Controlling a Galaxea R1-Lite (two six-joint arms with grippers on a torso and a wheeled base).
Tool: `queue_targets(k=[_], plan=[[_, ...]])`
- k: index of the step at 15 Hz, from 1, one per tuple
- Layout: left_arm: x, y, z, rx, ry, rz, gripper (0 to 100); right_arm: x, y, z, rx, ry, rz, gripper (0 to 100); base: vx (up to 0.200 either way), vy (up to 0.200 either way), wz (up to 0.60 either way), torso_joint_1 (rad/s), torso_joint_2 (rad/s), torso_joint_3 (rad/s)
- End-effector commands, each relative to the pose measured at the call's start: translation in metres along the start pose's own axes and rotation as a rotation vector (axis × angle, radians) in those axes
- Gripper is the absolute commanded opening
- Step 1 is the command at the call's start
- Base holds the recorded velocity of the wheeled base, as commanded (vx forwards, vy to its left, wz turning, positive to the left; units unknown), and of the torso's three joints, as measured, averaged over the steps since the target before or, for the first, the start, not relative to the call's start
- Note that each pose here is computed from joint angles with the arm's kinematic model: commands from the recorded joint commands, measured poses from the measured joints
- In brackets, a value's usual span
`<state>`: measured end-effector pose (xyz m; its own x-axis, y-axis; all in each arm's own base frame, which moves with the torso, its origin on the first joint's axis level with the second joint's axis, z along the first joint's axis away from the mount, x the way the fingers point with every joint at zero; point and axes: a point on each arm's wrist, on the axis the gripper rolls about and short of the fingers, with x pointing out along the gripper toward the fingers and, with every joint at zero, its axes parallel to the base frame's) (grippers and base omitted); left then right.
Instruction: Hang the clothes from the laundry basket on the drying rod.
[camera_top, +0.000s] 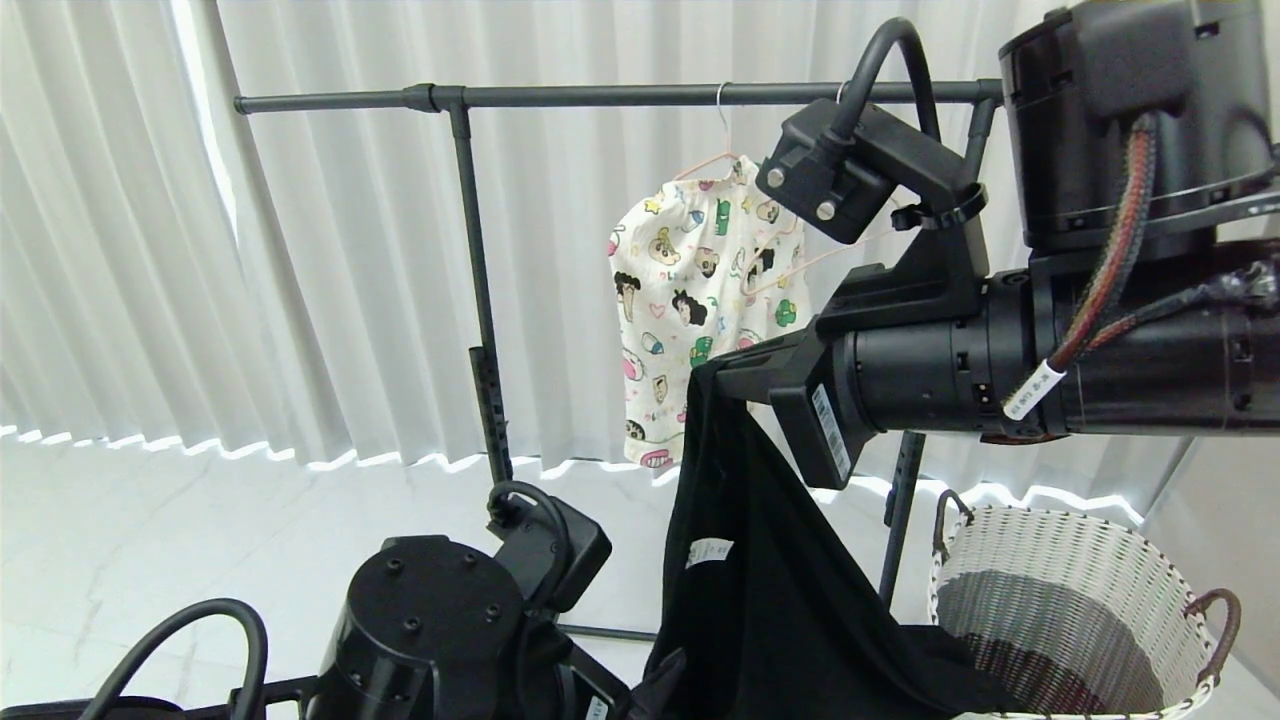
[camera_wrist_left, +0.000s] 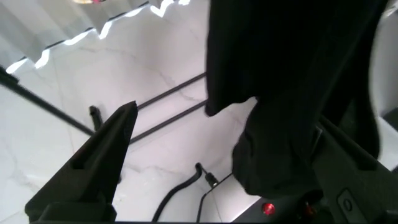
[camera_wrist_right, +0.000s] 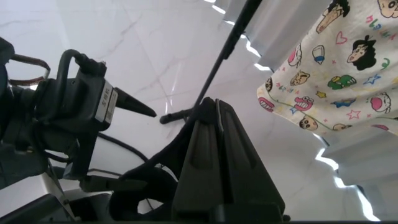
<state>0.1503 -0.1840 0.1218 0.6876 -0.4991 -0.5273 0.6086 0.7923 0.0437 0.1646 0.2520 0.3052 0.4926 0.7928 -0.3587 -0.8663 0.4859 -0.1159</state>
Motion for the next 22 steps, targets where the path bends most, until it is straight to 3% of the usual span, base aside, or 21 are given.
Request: queue_targets(k=[1,6,9,12,14,17,20,22], plan=[[-0.001,0.0,-0.001,0.0,0.002,0.002,0,-0.001,0.0,0.001,-0.002,-0.004,0.0,0,0.0,0.0,0.0,0.0,0.0,0.0],[-0.001,-0.001,-0.001,0.003,-0.002,0.014,0,-0.001,-0.001,0.001,0.001,-0.002,-0.01,0,0.0,0.0,0.0,0.0,0.0,0.0],[-0.004,-0.002,-0.004,0.016,-0.01,0.13,0,-0.001,-0.016,-0.009,0.019,0.038,-0.103,0,0.0,0.0,0.0,0.0,0.0,0.0],[-0.041,0.008,0.01,-0.003,-0.126,0.166,0,0.001,-0.029,-0.009,0.034,0.028,-0.183,0,0.0,0.0,0.0,0.0,0.0,0.0],[-0.077,0.021,0.031,-0.022,-0.167,0.19,0,0.003,-0.03,-0.004,0.032,-0.034,-0.192,0,0.0,0.0,0.0,0.0,0.0,0.0],[-0.121,0.032,0.086,-0.042,-0.185,0.211,0,0.001,-0.038,0.004,0.034,-0.088,-0.223,0,0.0,0.0,0.0,0.0,0.0,0.0],[-0.13,0.029,0.143,-0.05,-0.212,0.202,0,-0.016,-0.052,0.012,0.048,-0.122,-0.31,0,0.0,0.0,0.0,0.0,0.0,0.0],[-0.134,0.028,0.165,-0.027,-0.179,0.205,0,-0.038,-0.057,0.011,0.04,-0.117,-0.376,0,0.0,0.0,0.0,0.0,0.0,0.0]])
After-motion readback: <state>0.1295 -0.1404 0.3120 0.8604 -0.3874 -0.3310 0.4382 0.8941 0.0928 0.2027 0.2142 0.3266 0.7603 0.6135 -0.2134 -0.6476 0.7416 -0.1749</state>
